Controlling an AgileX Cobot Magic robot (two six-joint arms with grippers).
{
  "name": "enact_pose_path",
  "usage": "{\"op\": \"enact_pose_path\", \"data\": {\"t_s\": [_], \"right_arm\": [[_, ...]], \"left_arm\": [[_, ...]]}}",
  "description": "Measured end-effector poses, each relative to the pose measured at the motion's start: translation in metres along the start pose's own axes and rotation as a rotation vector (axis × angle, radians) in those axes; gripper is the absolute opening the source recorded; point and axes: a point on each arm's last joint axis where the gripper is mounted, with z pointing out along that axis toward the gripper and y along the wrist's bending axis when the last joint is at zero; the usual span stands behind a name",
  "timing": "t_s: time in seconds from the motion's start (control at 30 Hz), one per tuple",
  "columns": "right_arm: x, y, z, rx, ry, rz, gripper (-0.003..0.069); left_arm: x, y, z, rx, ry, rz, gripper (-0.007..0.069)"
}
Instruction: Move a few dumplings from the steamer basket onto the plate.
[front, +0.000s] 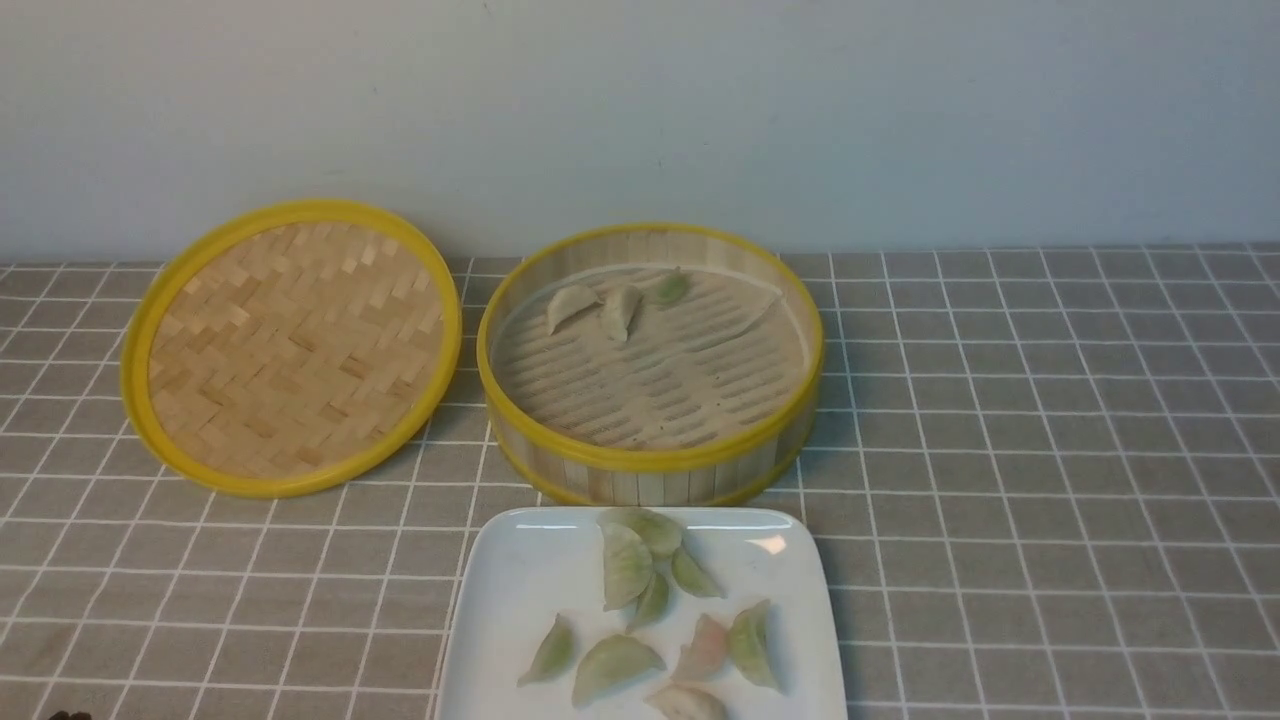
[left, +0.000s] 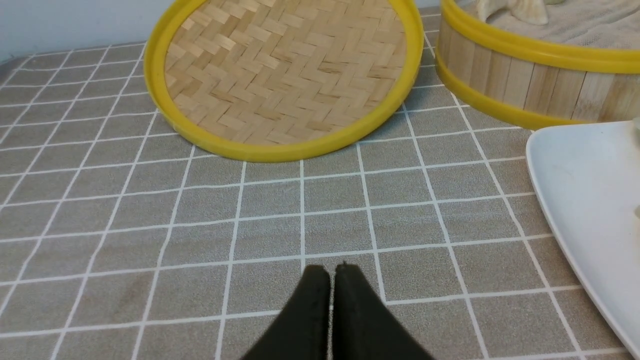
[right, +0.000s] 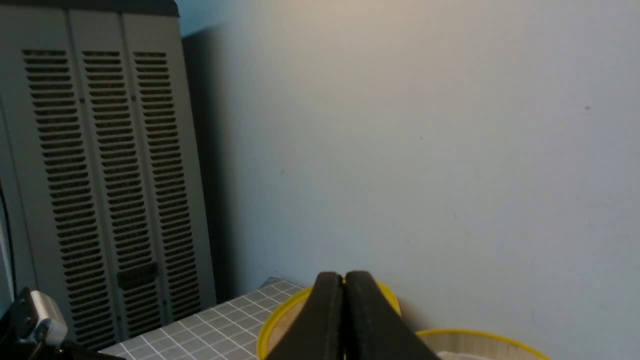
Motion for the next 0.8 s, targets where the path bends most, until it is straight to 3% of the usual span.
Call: {"op": "enact_pose_path", "data": {"t_s": [0.2,0.3,0.53,0.57,0.6,0.7,0.8], "right_arm": [[0.013,-0.001,0.003,0.003,0.018,-0.017,-0.0013],[0.025,-0.004,0.003,0.055,0.033,-0.028,-0.0013],[0.094,-0.032,0.004,0.517,0.19,-0.062,-0.0013],[0.094,-0.033,0.004,0.528,0.189,-0.063,-0.0013],[0.113,-0.04,0.0,0.611,0.239,-0.06,-0.0013],[0.148,-0.051,-0.009,0.723,0.351,-0.059,-0.0013],[0.155,-0.053,-0.014,0.777,0.383,-0.062,-0.0013]], "left_arm": [[0.0,0.0,0.0,0.0,0.0,0.0,-0.0005],[0.0,0.0,0.0,0.0,0.0,0.0,-0.0005],[0.0,0.0,0.0,0.0,0.0,0.001,-0.0005],[0.0,0.0,0.0,0.0,0.0,0.001,-0.0005],[0.0,0.0,0.0,0.0,0.0,0.001,-0.0005],[0.0,0.0,0.0,0.0,0.0,0.001,-0.0005],[0.0,0.0,0.0,0.0,-0.001,0.001,-0.0005]]}}
